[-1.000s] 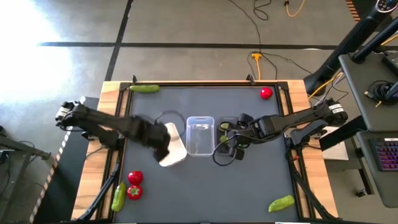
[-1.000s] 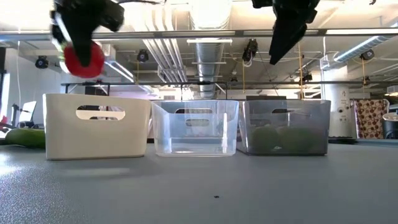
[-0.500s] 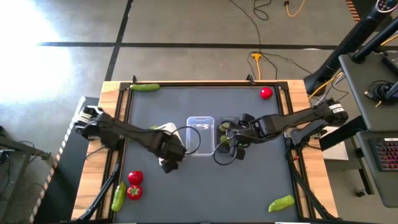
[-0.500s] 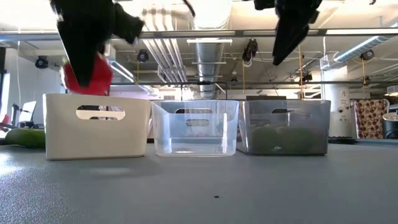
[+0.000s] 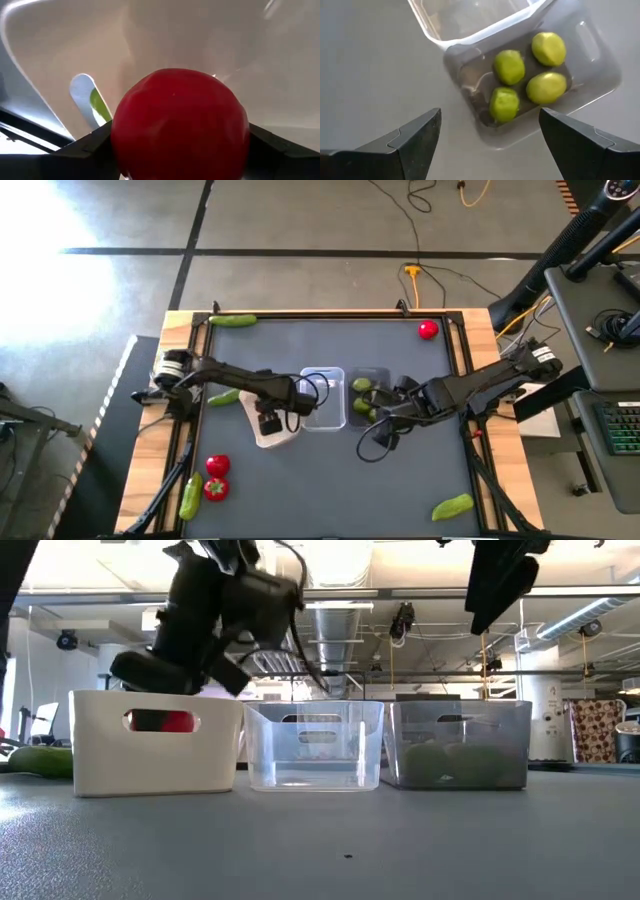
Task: Sort produce into baskets
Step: Put the red tomato into the white bin
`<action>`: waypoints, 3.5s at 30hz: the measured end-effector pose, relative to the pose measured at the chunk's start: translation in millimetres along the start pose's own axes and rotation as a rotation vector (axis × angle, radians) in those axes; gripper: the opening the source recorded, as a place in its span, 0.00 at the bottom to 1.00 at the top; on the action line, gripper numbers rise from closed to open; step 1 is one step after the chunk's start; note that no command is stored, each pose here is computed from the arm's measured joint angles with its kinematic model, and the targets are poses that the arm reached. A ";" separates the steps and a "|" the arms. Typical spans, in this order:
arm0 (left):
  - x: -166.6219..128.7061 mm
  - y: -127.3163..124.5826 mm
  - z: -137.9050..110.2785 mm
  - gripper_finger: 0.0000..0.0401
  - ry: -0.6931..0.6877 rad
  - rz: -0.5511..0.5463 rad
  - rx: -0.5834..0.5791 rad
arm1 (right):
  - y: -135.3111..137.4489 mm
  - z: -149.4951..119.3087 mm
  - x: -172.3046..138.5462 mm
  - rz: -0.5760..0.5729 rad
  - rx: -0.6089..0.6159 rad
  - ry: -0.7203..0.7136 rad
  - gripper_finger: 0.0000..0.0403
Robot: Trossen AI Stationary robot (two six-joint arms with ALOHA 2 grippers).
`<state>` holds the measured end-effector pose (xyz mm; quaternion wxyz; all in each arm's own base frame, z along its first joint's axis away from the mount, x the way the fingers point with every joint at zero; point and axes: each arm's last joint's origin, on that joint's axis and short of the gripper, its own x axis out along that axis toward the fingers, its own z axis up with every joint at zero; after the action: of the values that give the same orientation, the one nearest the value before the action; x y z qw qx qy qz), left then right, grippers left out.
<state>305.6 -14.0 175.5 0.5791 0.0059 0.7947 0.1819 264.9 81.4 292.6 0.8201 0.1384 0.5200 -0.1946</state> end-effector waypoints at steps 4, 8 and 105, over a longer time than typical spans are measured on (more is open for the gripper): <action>6.9 -0.2 3.5 0.69 0.024 0.026 0.070 | 3.8 -3.5 -1.3 0.024 0.004 0.017 0.81; 12.4 2.0 5.4 0.71 0.027 0.106 0.133 | 4.2 -3.7 -1.5 0.026 0.010 0.016 0.81; -83.7 70.4 -95.2 0.69 -1.155 -0.063 -0.592 | -371.6 24.3 152.4 -0.662 0.843 0.622 0.91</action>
<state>231.2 6.4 298.2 0.8954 -0.0804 0.2714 0.3437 170.6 -284.9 155.4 0.4011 0.3322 0.6284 -0.5778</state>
